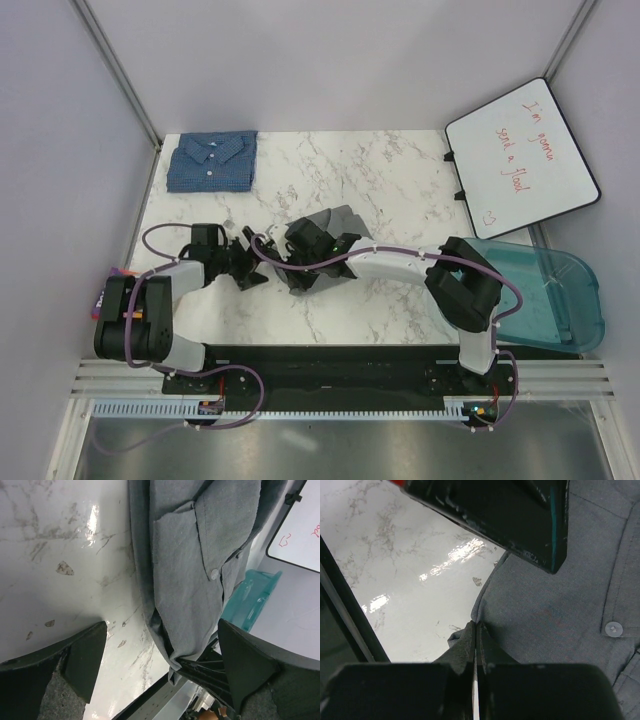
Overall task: Fold and stack the long sleeve shirts
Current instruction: Neatly place the folded shirt to the corner
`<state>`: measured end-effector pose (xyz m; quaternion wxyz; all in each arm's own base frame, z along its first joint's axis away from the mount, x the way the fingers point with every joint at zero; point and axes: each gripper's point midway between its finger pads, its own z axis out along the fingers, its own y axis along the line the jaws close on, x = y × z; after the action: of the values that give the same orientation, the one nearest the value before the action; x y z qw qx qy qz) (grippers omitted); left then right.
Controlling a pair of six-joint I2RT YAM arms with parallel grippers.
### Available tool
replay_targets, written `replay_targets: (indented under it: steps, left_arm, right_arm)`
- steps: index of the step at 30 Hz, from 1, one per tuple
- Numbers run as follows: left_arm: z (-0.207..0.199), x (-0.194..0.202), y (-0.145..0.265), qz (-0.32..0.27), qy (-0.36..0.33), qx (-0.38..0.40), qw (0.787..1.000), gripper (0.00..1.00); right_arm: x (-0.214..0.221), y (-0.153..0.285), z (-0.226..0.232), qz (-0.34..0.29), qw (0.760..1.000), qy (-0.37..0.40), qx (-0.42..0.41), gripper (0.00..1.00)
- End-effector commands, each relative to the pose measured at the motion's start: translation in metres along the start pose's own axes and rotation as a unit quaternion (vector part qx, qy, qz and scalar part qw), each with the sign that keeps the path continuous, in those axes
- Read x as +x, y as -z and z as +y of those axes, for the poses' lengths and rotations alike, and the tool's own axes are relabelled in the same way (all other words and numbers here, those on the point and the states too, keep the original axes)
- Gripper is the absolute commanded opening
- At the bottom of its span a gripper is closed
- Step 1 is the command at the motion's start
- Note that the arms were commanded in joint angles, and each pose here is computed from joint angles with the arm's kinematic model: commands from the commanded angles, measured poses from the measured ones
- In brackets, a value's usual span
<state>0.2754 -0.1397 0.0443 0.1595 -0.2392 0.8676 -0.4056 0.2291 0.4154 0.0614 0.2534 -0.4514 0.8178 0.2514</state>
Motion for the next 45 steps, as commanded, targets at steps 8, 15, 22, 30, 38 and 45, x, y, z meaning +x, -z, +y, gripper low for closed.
replay_targets:
  steps: [8, 15, 22, 30, 38, 45]
  left_arm:
    - [-0.01, -0.017, -0.019, -0.014, 0.019, 0.011, 1.0, 0.97]
    - [-0.016, -0.028, -0.038, -0.013, 0.023, 0.004, 1.0, 0.85]
    - [-0.027, -0.047, -0.049, -0.025, 0.027, 0.014, 0.999, 0.78]
    - [-0.03, -0.06, -0.06, -0.023, -0.014, 0.003, 1.0, 0.32]
    - [-0.042, -0.106, -0.061, 0.004, -0.189, -0.085, 0.978, 0.02]
    - [-0.073, -0.167, -0.061, 0.013, -0.344, -0.126, 0.93, 0.02]
  right_arm:
    - [-0.06, 0.016, 0.014, -0.07, 0.997, -0.022, -0.027, 0.0]
    - [-0.087, 0.0, 0.003, -0.105, 0.994, -0.04, -0.005, 0.0]
    - [-0.099, -0.007, -0.003, -0.125, 0.99, -0.062, 0.011, 0.0]
    - [-0.118, -0.004, -0.006, -0.149, 0.986, -0.069, 0.013, 0.0]
    - [-0.127, 0.056, -0.065, -0.162, 0.979, -0.122, 0.015, 0.98]
    - [-0.079, 0.112, -0.119, -0.128, 0.982, -0.121, 0.067, 0.98]
